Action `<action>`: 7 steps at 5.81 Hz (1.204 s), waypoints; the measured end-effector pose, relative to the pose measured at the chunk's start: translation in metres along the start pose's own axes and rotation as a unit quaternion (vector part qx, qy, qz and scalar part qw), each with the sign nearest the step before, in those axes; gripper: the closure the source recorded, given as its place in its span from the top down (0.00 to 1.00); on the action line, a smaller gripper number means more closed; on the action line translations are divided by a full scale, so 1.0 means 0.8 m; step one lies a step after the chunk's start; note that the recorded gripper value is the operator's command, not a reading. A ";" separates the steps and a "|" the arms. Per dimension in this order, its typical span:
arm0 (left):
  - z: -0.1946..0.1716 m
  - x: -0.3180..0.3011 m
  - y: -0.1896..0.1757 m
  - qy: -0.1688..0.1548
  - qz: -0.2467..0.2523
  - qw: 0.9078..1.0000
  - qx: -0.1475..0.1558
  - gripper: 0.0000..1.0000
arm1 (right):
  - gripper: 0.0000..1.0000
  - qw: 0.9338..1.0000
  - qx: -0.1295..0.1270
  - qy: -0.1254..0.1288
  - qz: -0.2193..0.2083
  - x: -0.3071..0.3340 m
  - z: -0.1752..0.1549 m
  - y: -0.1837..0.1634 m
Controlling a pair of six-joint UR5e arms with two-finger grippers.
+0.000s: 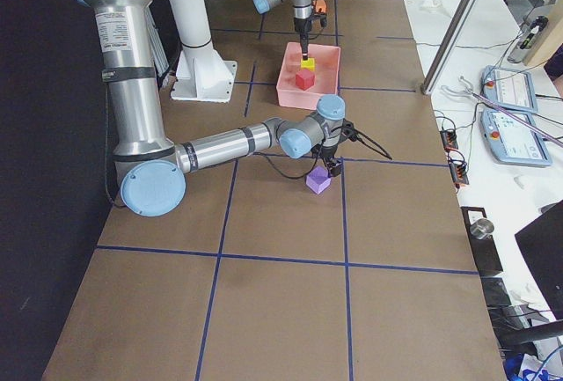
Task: Place blocks into pink bin with both arms
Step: 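Release yellow-green cube and withdraw left gripper while right gripper lifts purple cube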
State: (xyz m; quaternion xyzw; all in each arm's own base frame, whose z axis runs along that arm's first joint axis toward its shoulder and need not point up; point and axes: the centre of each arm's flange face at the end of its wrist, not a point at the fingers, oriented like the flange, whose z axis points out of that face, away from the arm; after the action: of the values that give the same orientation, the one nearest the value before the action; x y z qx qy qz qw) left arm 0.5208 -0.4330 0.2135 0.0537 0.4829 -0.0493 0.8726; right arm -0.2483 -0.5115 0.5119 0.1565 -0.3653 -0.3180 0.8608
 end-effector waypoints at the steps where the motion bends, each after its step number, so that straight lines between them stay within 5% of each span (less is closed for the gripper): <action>1: 0.000 -0.002 0.000 0.000 0.000 1.000 0.000 1.00 | 1.00 0.998 -0.006 0.012 -0.054 0.000 0.007 0.003; 5: -0.004 -0.003 0.001 0.002 -0.001 1.000 0.002 1.00 | 1.00 0.994 -0.033 0.036 -0.097 0.006 0.041 0.012; 6: -0.018 0.000 0.000 0.011 0.001 1.000 0.006 1.00 | 0.75 0.994 -0.038 0.034 -0.097 0.005 0.049 0.015; 7: -0.046 0.000 -0.002 0.027 0.003 0.999 0.017 1.00 | 0.10 0.994 -0.042 0.034 -0.095 0.006 0.054 0.018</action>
State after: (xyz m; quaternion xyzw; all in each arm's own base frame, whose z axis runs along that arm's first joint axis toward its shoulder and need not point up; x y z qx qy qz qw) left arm 0.4893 -0.4295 0.1941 0.0715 0.5051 -0.0533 0.8585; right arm -0.2712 -0.5057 0.5509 0.1652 -0.3060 -0.4078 0.8442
